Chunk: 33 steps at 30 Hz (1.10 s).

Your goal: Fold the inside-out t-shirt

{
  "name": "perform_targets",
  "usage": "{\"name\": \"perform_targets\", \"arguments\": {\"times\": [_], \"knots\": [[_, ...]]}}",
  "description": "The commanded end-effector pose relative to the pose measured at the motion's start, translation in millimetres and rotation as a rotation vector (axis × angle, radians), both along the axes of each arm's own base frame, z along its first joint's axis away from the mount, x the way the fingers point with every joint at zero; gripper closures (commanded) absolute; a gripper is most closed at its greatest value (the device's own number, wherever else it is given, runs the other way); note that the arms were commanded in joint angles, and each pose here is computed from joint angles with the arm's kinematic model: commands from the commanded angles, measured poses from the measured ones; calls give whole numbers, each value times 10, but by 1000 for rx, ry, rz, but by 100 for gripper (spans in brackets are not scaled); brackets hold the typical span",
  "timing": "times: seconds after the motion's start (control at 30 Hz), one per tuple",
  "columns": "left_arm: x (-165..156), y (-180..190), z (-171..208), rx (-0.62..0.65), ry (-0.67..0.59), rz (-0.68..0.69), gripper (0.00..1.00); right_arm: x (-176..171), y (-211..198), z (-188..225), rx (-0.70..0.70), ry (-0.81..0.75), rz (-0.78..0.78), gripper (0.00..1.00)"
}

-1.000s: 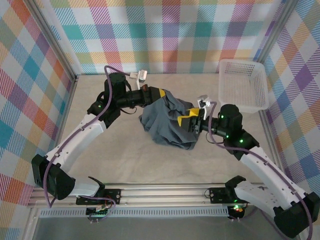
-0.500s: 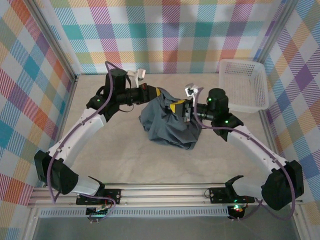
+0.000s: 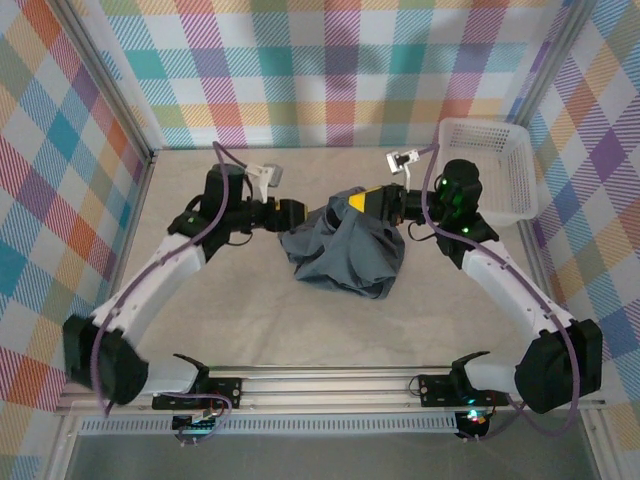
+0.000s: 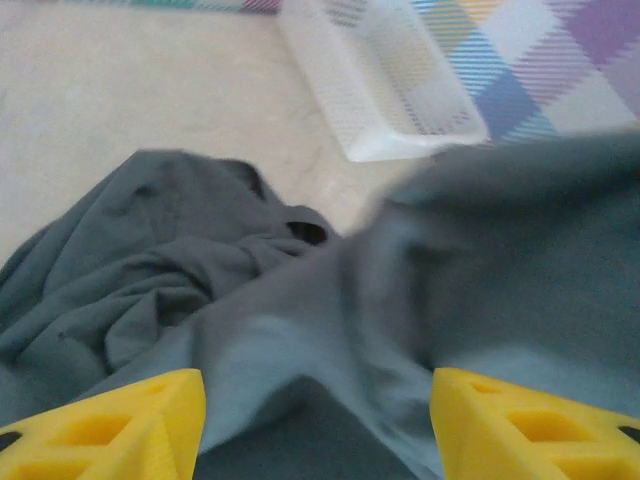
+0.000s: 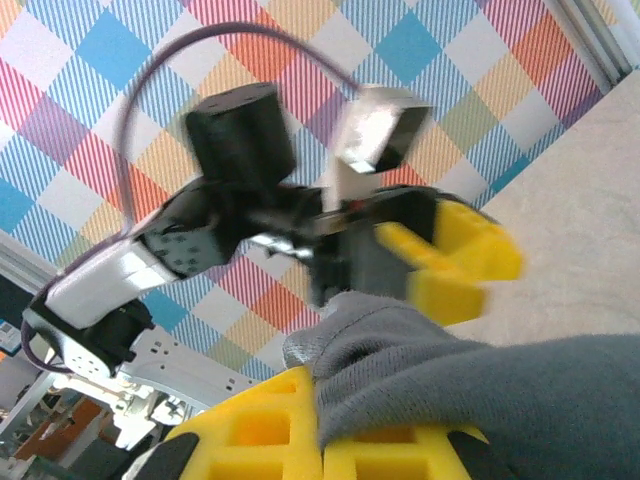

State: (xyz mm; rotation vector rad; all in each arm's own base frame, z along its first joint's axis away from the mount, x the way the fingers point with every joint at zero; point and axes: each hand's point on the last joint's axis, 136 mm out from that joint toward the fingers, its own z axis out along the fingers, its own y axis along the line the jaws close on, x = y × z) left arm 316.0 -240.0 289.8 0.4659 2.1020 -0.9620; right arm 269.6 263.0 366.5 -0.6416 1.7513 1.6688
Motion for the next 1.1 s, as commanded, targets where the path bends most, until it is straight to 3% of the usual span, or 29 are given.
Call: {"name": "perform_targets", "arguments": {"times": [0.0, 0.17, 0.27, 0.33, 0.37, 0.47, 0.5, 0.6, 0.77, 0.83, 0.87, 0.9, 1.07], "knots": [[-331, -190, 239, 33, -176, -143, 40, -8, 8, 28, -10, 3, 38, 100], [-377, -540, 315, 7, -160, -238, 39, -18, 8, 24, -18, 8, 40, 100], [-142, -580, 205, 57, -148, -150, 38, -42, -1, 50, -16, 2, 37, 100], [46, -557, 162, 66, -153, -66, 44, -56, -9, 56, -19, 2, 34, 100], [101, -560, 156, 61, -154, -45, 51, -55, -13, 51, -22, 3, 30, 100], [168, -570, 222, 32, -143, -19, 91, 19, -54, -34, -64, 11, -36, 100], [193, -528, 274, 15, -127, 11, 100, 89, -97, -115, -96, 25, -85, 100], [236, -314, 497, -97, 15, 109, 100, 410, -372, -491, -180, 122, -246, 98], [61, -370, 500, -178, 242, -21, 100, 787, -596, -933, -175, 253, -214, 89], [5, -393, 400, -179, 286, -43, 100, 775, -554, -855, -169, 287, -149, 81], [-14, -385, 341, -168, 300, -43, 100, 760, -553, -810, -167, 288, -146, 71], [-29, -376, 285, -160, 315, -37, 100, 750, -581, -786, -178, 279, -178, 67], [14, -390, 260, -207, 347, -5, 100, 446, -641, -762, -271, 155, -431, 66]]}}
